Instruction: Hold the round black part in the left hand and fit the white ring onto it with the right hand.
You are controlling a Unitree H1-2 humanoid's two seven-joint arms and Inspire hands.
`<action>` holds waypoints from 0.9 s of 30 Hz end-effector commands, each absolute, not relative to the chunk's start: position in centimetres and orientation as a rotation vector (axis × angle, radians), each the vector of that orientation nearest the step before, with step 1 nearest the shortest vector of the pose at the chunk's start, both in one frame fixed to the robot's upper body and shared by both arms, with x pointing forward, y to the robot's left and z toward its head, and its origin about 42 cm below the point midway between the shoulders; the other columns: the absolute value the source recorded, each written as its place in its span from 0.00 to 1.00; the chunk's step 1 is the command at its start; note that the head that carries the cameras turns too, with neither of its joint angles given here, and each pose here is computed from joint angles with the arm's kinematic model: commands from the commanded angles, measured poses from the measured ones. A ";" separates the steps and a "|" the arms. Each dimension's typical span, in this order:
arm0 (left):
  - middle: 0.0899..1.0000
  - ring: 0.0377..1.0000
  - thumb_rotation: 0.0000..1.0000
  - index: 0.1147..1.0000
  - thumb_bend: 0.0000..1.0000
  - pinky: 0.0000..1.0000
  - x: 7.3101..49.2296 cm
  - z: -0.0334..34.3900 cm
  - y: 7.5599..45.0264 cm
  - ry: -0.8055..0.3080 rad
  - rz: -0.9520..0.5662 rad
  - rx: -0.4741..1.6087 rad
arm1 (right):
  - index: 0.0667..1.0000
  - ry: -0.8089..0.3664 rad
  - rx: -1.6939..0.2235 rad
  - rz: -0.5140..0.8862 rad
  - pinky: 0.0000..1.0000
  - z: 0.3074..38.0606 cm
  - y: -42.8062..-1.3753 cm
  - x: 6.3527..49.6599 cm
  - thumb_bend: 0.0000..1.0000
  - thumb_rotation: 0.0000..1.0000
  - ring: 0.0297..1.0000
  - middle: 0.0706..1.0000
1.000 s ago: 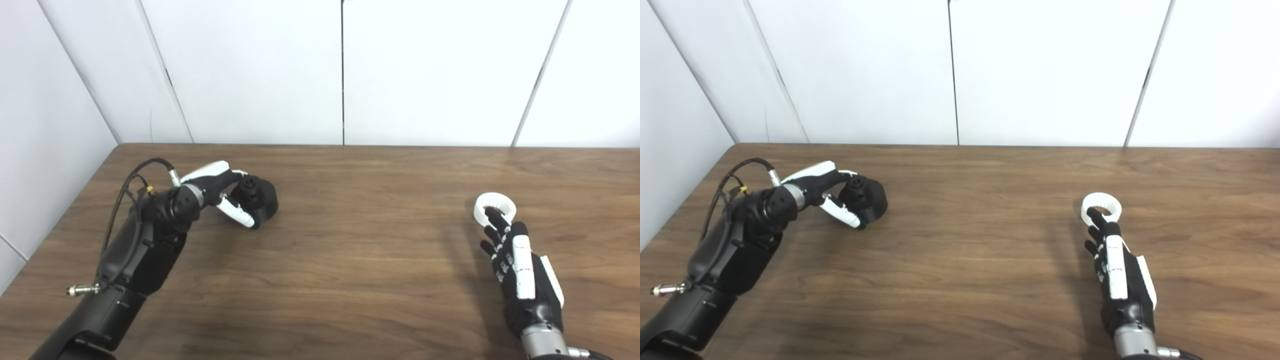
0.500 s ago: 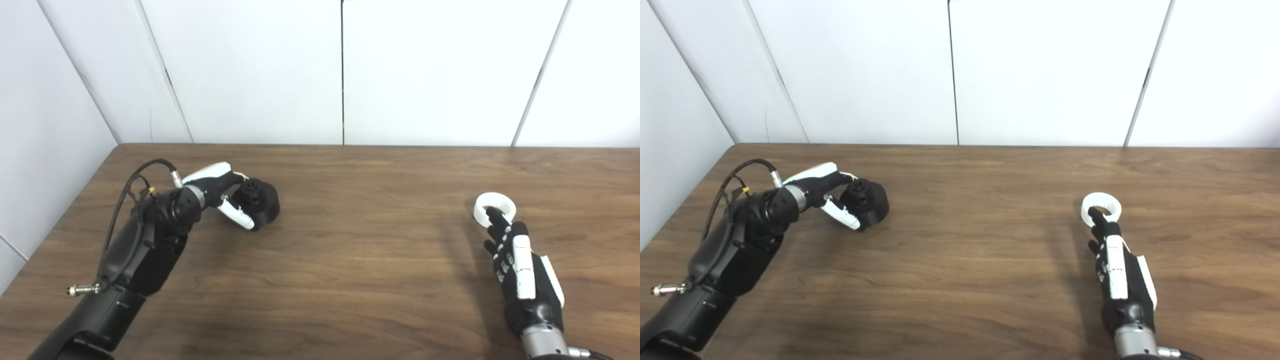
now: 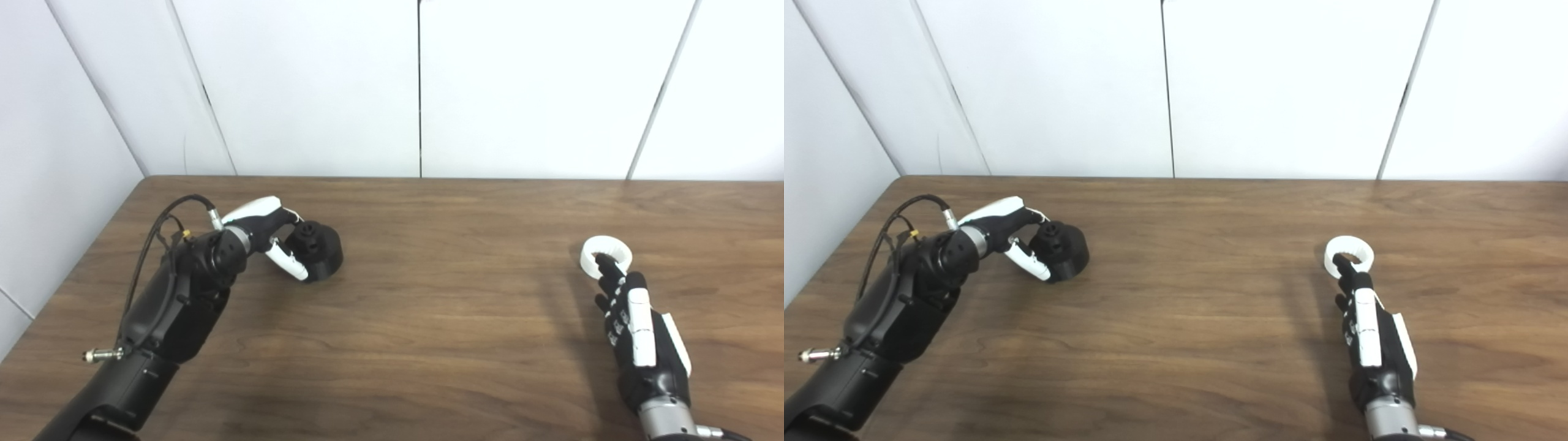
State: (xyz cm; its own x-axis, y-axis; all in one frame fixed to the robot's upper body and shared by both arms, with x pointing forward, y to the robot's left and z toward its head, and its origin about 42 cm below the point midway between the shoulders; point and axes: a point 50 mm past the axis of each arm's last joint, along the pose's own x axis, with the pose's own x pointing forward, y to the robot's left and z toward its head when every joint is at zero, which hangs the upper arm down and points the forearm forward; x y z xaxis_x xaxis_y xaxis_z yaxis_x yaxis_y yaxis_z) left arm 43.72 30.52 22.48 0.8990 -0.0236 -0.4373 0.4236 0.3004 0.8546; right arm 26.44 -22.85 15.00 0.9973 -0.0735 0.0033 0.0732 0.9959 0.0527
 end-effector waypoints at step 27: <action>0.94 1.00 0.18 0.67 0.82 0.93 42.9 24.5 29.6 0.230 -0.239 1.243 | 0.89 -0.049 0.038 -0.046 0.98 15.8 -23.0 25.9 0.57 1.00 0.98 0.95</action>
